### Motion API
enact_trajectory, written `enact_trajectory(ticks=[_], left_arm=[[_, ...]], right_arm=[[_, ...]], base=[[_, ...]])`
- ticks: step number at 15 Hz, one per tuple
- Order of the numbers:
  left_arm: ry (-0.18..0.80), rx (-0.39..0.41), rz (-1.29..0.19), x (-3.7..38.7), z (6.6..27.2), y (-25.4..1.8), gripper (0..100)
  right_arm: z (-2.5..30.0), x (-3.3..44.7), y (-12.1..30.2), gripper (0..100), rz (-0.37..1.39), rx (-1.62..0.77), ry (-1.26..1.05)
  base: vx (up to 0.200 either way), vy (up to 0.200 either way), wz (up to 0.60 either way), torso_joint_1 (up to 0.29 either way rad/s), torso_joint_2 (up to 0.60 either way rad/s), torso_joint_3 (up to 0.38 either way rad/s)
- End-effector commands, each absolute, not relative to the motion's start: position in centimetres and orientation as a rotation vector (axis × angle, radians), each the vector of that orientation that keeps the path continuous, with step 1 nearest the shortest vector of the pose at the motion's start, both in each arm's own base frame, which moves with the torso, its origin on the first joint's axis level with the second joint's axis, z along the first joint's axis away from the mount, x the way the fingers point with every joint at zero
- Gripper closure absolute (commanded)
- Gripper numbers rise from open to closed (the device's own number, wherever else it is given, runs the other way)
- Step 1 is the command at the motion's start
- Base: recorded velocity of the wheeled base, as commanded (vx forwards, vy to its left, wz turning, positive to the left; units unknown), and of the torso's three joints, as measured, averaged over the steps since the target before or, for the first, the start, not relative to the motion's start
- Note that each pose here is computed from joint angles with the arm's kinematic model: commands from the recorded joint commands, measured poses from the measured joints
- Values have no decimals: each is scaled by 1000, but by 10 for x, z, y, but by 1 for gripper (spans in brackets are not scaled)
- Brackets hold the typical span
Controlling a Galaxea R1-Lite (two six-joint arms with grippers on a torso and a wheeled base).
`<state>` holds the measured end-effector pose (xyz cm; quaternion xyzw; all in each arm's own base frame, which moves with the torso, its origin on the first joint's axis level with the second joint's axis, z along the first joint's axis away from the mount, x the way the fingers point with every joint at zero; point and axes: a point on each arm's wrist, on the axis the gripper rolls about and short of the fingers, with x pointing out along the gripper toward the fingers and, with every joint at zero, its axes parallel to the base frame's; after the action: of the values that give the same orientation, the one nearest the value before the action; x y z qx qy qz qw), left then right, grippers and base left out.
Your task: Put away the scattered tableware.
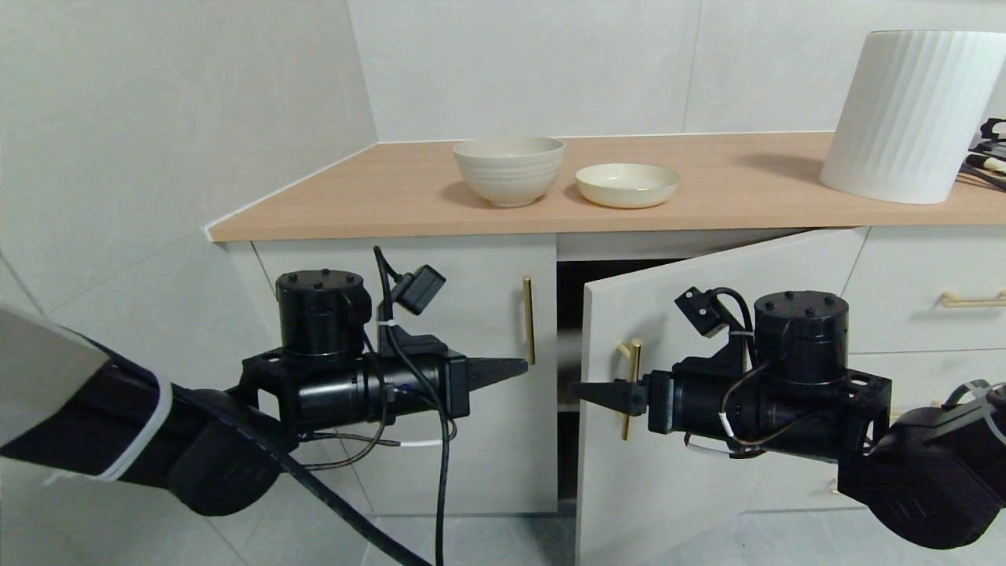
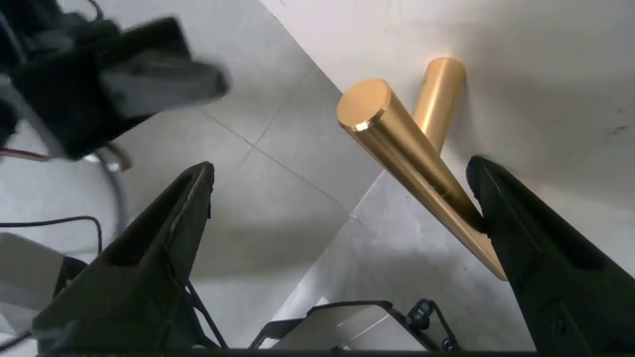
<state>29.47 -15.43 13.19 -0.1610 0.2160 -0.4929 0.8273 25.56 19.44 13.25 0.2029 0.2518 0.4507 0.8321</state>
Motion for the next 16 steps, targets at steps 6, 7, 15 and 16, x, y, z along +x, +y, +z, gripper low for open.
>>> enact_trajectory(ticks=[6, 7, 15, 16], left_arm=[[334, -351, -1002, 314, 68, -201, 100], [327, -351, -1000, 317, 67, -203, 100], [305, -346, -1022, 334, 64, -224, 100], [304, -344, -1026, 338, 60, -227, 100]], right_arm=[[131, 253, 193, 0, 957, 427, 544], [130, 253, 193, 0, 959, 427, 548], [128, 251, 191, 0, 964, 404, 547], [127, 249, 190, 0, 966, 394, 545]], base=[[0, 0, 0, 0, 0, 0], [0, 0, 0, 0, 0, 0], [0, 0, 0, 0, 0, 0], [0, 0, 0, 0, 0, 0]])
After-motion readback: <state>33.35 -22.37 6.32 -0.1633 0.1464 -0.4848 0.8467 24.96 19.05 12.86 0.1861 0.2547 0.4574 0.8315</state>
